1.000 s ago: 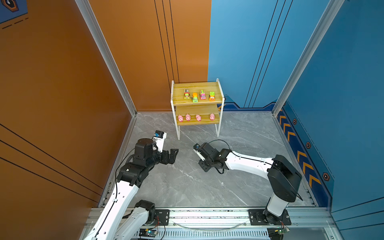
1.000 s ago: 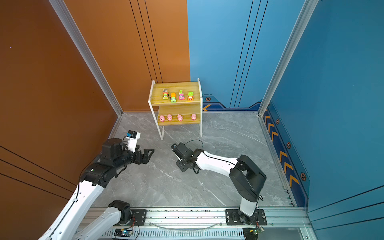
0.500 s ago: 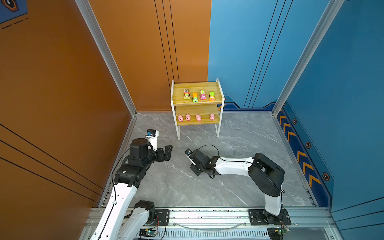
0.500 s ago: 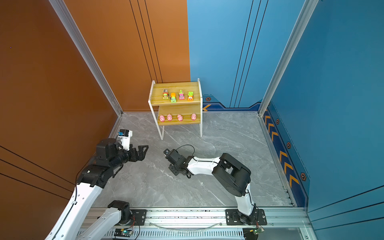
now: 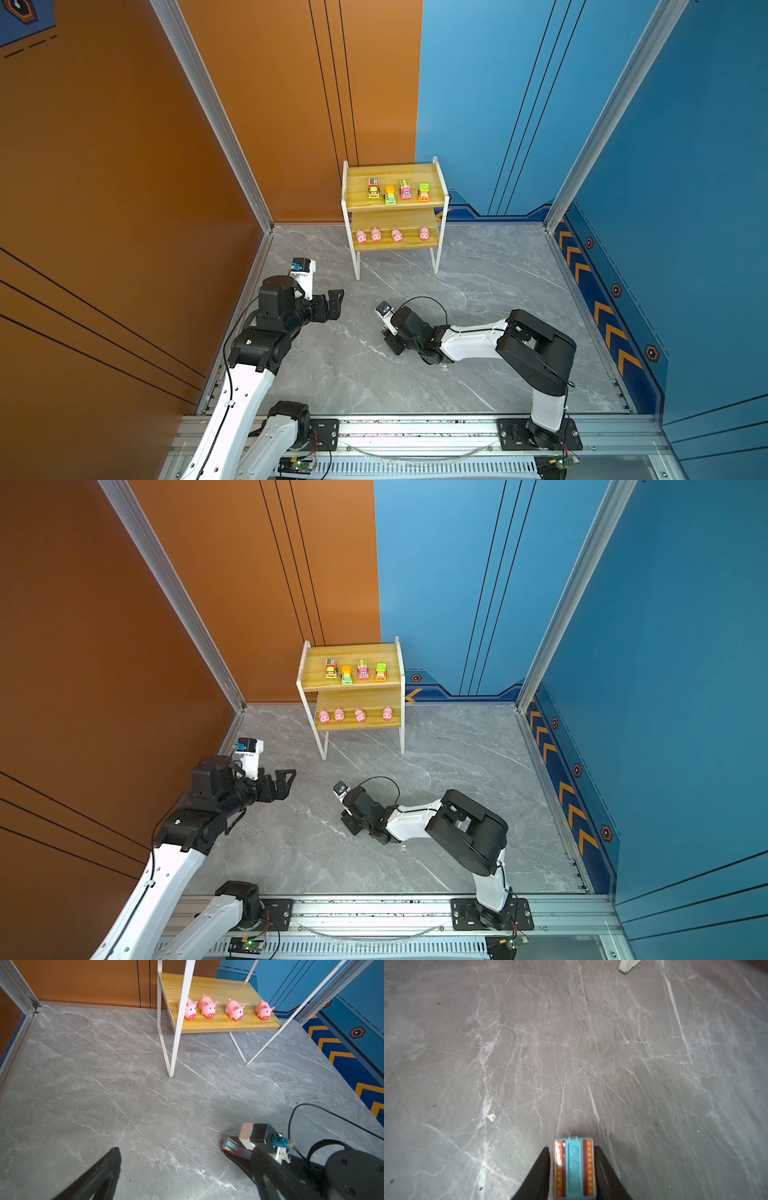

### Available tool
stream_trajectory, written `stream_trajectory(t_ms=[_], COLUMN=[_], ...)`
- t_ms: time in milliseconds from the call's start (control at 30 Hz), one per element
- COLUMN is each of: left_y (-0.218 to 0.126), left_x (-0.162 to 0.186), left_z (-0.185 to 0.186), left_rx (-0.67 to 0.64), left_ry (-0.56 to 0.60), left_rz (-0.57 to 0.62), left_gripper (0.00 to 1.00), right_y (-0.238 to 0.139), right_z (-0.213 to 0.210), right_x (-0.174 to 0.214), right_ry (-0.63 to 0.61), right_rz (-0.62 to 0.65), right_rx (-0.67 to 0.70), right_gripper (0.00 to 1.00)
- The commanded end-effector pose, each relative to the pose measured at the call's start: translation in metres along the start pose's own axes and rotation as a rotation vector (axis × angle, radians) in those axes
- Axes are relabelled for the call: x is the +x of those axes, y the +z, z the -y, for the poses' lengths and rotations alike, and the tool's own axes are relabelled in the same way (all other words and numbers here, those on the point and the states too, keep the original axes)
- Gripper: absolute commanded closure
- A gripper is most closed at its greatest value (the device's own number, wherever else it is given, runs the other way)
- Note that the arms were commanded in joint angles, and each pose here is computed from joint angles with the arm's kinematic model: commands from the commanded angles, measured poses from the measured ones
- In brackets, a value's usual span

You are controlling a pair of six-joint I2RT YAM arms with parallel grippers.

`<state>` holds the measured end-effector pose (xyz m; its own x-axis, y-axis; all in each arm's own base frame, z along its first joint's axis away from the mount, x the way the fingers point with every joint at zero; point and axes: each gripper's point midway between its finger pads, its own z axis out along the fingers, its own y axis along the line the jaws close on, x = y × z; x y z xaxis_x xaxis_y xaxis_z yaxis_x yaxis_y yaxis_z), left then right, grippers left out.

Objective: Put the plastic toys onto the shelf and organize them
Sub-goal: 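Carry the pink truck with the right gripper up to the top tier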

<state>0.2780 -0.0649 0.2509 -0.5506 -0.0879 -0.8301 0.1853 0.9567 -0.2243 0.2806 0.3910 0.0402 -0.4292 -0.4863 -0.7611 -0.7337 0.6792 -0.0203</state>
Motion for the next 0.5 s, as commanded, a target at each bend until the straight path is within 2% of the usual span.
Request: stream_trajectory(t_ms=[0, 133, 333, 467], left_y=[0.000, 0.000, 0.000, 0.001], left_x=[-0.007, -0.007, -0.007, -0.008], left_z=[0.003, 0.003, 0.002, 0.000], left_rx=[0.019, 0.020, 0.018, 0.013], left_ry=[-0.012, -0.013, -0.017, -0.028], left_rz=[0.022, 0.022, 0.022, 0.022], left_gripper=[0.02, 0.02, 0.02, 0.02], right_y=[-0.008, -0.013, -0.022, -0.045], right_z=[-0.001, 0.001, 0.001, 0.004], right_x=[-0.022, -0.027, -0.042, -0.078], right_ry=[0.000, 0.018, 0.017, 0.039], right_rz=[0.091, 0.109, 0.116, 0.165], right_rx=[-0.026, -0.043, -0.035, 0.002], right_gripper=[0.68, 0.75, 0.76, 0.76])
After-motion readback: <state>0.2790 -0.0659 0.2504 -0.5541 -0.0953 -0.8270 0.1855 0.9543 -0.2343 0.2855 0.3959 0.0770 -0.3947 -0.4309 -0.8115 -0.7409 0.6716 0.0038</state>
